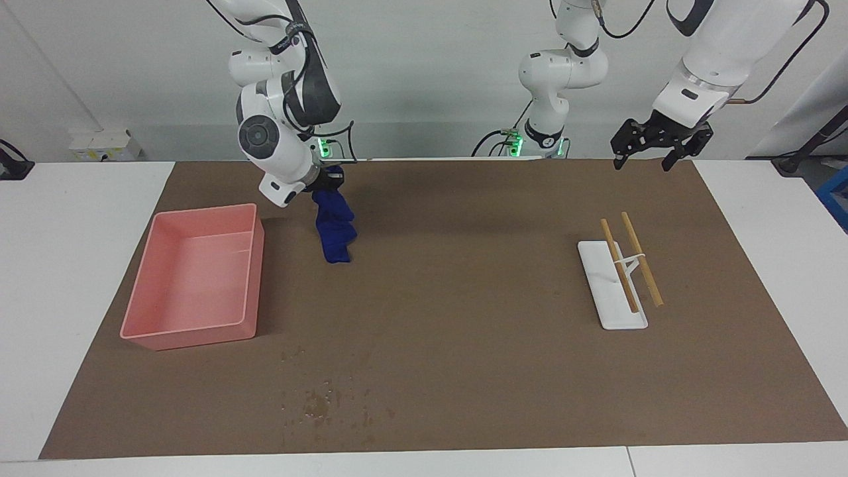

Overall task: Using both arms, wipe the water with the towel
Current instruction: 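Wipe the towel back along the wet streak toward the robot, then move the towel with the right gripper into the pink bin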

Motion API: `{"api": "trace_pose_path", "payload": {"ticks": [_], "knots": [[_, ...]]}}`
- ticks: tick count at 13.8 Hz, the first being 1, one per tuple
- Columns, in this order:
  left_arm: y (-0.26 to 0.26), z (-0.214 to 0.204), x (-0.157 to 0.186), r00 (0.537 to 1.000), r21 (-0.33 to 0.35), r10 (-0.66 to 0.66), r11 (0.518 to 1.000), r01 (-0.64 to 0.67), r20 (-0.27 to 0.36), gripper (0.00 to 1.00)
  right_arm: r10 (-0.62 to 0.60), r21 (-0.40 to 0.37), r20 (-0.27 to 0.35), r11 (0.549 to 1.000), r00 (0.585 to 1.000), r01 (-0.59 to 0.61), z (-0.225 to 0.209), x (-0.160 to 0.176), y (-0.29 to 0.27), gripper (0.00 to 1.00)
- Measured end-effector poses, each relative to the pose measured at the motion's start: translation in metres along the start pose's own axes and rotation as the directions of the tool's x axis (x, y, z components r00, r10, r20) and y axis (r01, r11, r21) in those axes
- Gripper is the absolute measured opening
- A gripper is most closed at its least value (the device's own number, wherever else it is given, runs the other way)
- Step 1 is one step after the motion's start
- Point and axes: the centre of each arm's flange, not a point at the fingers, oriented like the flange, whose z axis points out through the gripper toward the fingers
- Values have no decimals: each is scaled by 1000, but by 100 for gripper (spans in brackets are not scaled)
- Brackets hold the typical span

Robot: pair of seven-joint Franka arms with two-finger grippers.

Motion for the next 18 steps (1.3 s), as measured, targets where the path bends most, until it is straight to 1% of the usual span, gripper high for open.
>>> {"api": "trace_pose_path", "payload": {"ticks": [2,4,5,6,8,12,13,15,18], "knots": [[0,0,0,1000,0,0,1000,0,0,100,21,21,1,1000,1000,-21,-52,-26,20,16],[0,0,0,1000,0,0,1000,0,0,100,27,47,-23,999,999,-26,-95,-45,53,16],[0,0,0,1000,0,0,1000,0,0,100,26,51,-36,998,999,-24,-104,-47,65,16],[0,0,0,1000,0,0,1000,0,0,100,25,38,-38,999,999,-23,-105,-46,71,16],[0,0,0,1000,0,0,1000,0,0,100,4,-13,-51,1000,999,-5,-104,-41,71,16],[0,0,0,1000,0,0,1000,0,0,100,-97,-97,-144,992,985,83,-113,-26,74,16],[0,0,0,1000,0,0,1000,0,0,100,-119,-125,-158,987,980,99,-120,-23,76,16],[0,0,0,1000,0,0,1000,0,0,100,-181,-205,-180,968,967,144,-144,-20,81,16],[0,0,0,1000,0,0,1000,0,0,100,-306,-324,-182,916,934,237,-190,-28,101,16]]}}
